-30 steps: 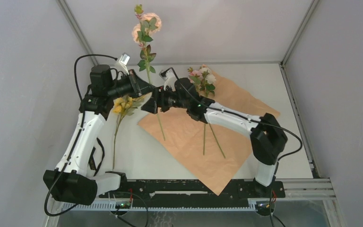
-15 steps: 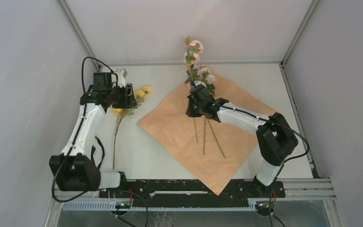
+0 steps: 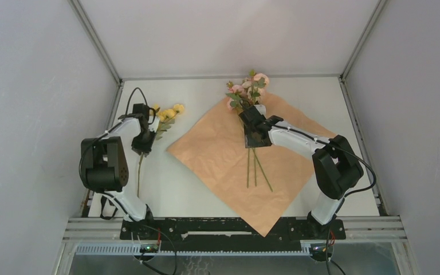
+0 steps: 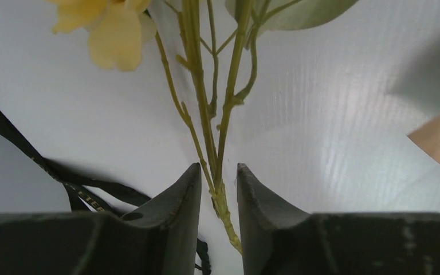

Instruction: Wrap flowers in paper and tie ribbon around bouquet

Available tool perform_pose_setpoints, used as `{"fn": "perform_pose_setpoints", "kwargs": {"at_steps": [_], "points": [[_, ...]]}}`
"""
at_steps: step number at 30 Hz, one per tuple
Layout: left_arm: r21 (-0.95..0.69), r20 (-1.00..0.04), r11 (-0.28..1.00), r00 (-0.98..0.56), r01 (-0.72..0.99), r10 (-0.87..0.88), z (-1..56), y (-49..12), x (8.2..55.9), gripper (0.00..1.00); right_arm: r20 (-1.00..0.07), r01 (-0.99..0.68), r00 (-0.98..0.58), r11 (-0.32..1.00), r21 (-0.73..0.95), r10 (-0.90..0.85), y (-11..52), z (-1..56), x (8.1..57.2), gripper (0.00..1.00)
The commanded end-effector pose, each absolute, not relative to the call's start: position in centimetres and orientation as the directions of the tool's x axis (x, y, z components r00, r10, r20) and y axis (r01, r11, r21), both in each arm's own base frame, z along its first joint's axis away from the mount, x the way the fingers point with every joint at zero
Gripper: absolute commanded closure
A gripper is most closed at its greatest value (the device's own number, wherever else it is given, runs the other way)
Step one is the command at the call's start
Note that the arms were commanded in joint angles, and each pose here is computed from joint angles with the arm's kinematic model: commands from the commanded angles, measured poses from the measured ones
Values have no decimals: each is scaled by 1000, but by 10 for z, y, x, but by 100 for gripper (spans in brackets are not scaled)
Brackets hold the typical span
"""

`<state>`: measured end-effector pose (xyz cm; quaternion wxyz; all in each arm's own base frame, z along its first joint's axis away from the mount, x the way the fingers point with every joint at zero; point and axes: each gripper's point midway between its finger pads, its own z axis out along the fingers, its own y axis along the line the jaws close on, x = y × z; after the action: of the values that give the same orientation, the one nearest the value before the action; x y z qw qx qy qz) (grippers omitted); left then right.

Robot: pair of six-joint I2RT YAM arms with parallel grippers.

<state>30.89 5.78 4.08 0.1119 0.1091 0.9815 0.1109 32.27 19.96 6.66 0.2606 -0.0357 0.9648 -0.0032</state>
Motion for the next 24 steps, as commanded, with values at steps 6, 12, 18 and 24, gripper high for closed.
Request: {"fn": "perform_pose_setpoints", "kwargs": {"at_steps": [6,12,18,24], "points": [[285,-234,943,-942,170,241,43,65,344,97,-527,-67,-844,994,-88,-104,185,87,319,40],[187,-345,974,-920,128,187,86,47,344,100,-557,-83,-822,993,-83,-115,187,105,314,39],[-92,-580,989,-813,118,43,179,7,351,100,-669,-215,-714,974,-70,-206,216,145,311,29],[-369,-723,893,-684,258,-101,268,-50,342,100,-800,-501,-562,856,126,-211,291,205,290,23]]}}
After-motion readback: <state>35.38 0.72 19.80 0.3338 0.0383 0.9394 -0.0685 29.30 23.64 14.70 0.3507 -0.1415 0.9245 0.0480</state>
